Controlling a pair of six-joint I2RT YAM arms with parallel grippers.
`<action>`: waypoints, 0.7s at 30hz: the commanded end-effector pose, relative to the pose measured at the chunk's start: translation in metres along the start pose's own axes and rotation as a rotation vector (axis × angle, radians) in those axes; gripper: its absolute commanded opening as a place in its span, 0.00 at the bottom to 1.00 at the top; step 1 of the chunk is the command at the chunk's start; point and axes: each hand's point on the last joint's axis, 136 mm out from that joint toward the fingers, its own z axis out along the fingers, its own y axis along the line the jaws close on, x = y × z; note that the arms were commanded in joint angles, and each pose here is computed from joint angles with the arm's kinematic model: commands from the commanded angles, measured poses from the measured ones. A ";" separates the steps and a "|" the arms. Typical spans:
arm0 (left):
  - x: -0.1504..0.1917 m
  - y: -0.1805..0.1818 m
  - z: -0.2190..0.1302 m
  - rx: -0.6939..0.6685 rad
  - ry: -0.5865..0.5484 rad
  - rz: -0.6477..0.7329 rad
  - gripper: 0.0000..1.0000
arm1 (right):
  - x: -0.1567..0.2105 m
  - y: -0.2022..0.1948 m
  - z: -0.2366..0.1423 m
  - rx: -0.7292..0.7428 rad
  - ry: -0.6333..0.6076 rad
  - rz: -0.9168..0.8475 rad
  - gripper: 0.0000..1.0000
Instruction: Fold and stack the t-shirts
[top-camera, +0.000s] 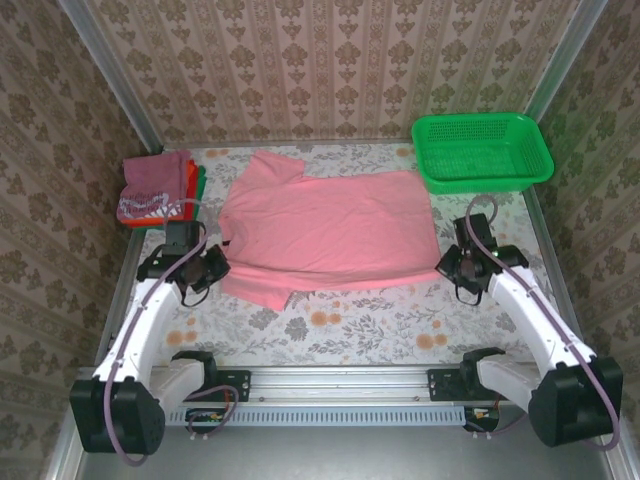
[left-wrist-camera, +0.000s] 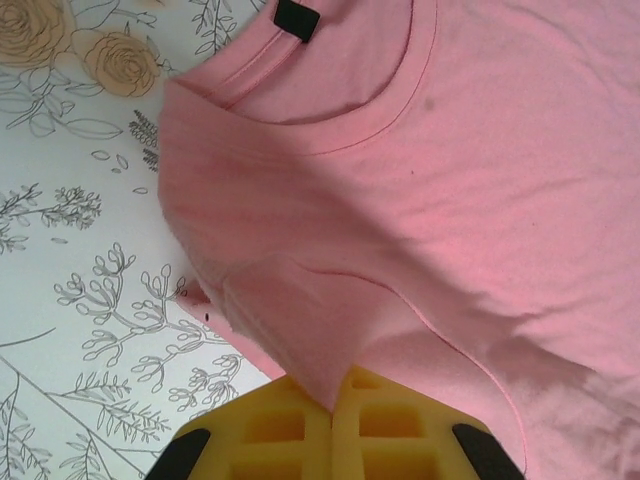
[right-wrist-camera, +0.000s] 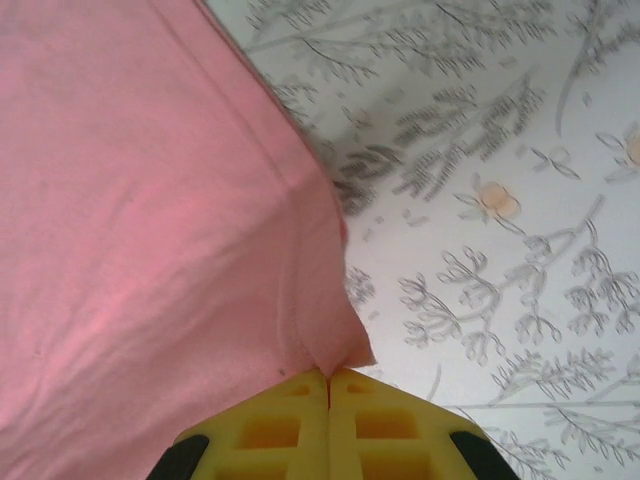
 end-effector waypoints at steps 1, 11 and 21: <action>-0.017 -0.014 -0.004 0.023 -0.029 0.052 0.00 | -0.022 0.018 -0.004 -0.015 -0.040 -0.051 0.00; -0.036 -0.009 0.004 -0.032 0.001 -0.002 0.00 | -0.054 0.050 0.012 0.030 -0.002 -0.111 0.00; -0.058 -0.017 0.017 0.001 0.009 -0.009 0.00 | -0.089 0.078 0.036 0.057 -0.014 -0.154 0.00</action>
